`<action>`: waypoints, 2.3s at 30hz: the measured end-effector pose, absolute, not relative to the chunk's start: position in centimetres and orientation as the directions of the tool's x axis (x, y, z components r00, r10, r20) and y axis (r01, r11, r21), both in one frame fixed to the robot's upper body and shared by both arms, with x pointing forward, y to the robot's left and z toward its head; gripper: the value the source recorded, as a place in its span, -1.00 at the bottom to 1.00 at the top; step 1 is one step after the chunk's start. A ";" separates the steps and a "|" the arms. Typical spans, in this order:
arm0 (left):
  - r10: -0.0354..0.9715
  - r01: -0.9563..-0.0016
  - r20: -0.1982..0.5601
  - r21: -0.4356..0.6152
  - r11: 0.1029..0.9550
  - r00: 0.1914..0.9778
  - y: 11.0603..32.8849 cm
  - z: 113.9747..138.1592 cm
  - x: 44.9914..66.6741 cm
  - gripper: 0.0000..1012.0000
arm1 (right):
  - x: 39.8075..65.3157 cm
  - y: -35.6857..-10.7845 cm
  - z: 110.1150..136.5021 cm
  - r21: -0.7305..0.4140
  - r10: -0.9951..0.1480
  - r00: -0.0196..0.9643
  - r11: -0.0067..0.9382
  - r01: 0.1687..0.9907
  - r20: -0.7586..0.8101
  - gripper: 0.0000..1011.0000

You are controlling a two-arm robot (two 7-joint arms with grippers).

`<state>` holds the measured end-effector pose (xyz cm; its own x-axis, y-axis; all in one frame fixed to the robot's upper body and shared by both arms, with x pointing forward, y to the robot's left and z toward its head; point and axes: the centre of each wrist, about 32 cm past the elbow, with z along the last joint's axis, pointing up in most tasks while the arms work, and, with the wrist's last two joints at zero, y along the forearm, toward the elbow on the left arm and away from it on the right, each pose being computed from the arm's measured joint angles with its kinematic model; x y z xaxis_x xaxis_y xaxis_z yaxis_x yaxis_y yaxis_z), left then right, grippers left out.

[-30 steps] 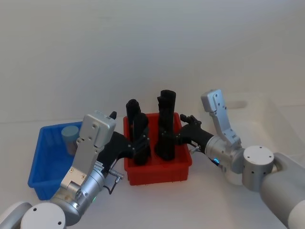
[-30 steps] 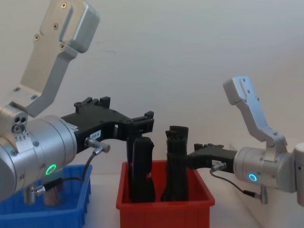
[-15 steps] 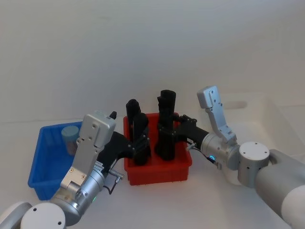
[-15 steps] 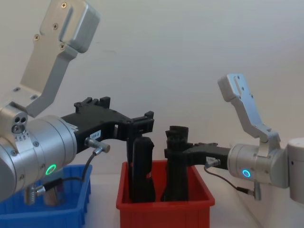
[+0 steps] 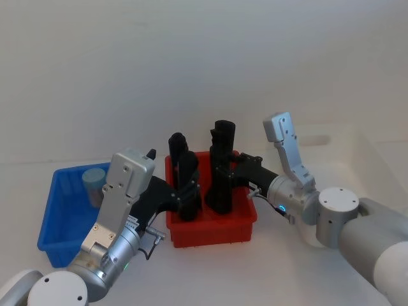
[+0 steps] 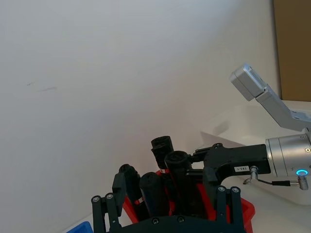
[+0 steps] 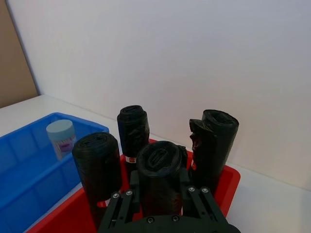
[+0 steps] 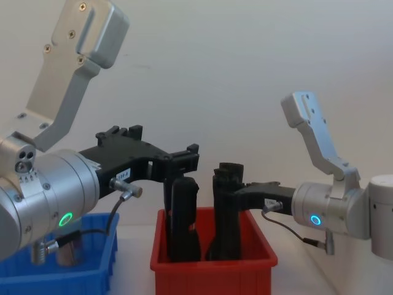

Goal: Pick the cotton swabs from the blue box and place them into the white box.

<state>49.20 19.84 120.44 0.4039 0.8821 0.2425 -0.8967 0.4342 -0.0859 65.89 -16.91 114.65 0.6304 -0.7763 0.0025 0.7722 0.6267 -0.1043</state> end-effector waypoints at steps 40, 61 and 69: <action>0.882 -0.897 0.242 -0.086 0.434 0.404 19.8 120.4 49.2 0.98 | 64.9 -17.8 117.9 0.168 -0.830 0.556 0.553 0.816 0.030 -0.38; 0.882 -0.897 0.242 -0.086 0.434 0.404 19.8 120.4 49.2 0.98 | 58.9 -22.0 121.9 0.223 -0.938 0.346 0.342 0.913 0.022 -0.38; 0.882 -0.897 0.242 -0.086 0.434 0.404 19.8 120.4 49.2 0.98 | 56.8 -24.6 122.7 0.207 -0.972 0.235 0.235 0.950 0.026 -0.38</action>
